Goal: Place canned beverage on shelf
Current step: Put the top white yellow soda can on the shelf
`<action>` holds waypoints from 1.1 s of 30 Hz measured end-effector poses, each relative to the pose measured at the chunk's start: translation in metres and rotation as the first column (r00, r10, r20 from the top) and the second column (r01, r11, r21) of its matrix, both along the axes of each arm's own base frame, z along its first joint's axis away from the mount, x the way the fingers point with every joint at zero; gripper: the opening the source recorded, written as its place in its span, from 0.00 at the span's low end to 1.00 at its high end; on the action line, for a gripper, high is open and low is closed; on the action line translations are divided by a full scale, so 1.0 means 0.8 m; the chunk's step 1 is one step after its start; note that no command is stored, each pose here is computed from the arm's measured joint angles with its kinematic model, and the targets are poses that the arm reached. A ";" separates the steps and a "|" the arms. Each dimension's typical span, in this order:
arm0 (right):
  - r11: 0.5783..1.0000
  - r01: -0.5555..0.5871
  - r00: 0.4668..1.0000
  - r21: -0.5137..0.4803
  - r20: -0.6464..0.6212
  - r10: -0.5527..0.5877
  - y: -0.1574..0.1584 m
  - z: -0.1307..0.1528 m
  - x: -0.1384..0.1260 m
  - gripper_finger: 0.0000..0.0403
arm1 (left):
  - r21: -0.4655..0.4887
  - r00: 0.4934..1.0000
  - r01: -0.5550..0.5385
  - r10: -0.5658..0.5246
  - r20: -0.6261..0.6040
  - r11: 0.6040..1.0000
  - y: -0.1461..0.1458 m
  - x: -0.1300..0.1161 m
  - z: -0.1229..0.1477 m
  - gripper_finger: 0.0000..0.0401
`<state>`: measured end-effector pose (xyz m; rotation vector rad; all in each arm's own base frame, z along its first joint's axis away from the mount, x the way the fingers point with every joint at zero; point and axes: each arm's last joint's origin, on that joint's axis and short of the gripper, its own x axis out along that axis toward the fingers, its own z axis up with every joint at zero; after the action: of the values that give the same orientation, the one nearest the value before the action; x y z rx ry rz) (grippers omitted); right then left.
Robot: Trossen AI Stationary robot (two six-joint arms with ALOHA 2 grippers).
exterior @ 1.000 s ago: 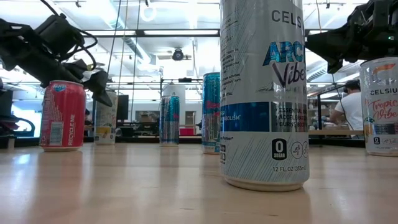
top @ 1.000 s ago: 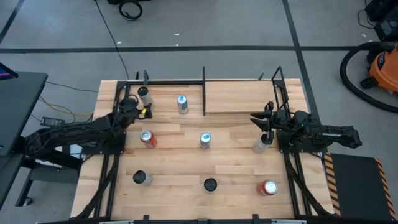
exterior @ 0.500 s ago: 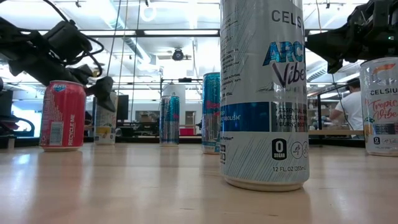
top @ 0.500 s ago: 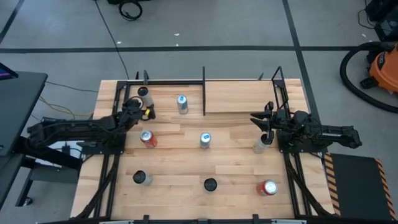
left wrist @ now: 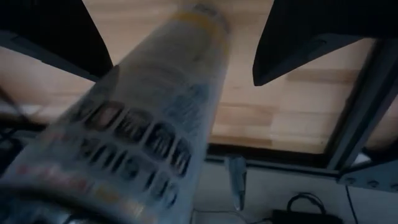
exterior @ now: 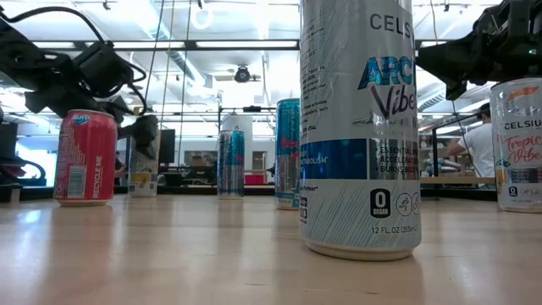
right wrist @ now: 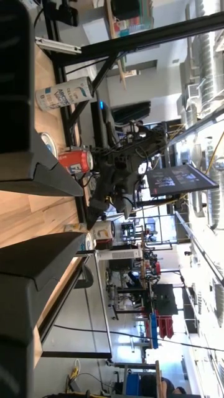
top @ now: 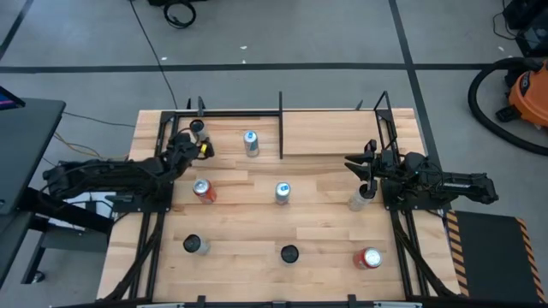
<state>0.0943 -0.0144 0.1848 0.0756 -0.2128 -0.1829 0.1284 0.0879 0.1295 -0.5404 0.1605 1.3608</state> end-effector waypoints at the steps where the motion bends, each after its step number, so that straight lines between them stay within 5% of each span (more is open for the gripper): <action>1: 1.000 0.000 1.000 0.000 0.000 0.000 0.000 0.000 0.000 0.28 | 0.009 1.000 -0.001 0.001 0.014 1.000 0.001 0.001 0.001 0.97; 33: 1.000 0.000 1.000 0.000 0.000 0.000 0.000 0.000 0.000 0.28 | 0.044 0.999 -0.036 0.037 -0.032 0.998 0.022 0.010 -0.013 0.97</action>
<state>0.0943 -0.0144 0.1848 0.0756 -0.2128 -0.1829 0.1366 0.1055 0.1190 -0.4873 0.1479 1.4058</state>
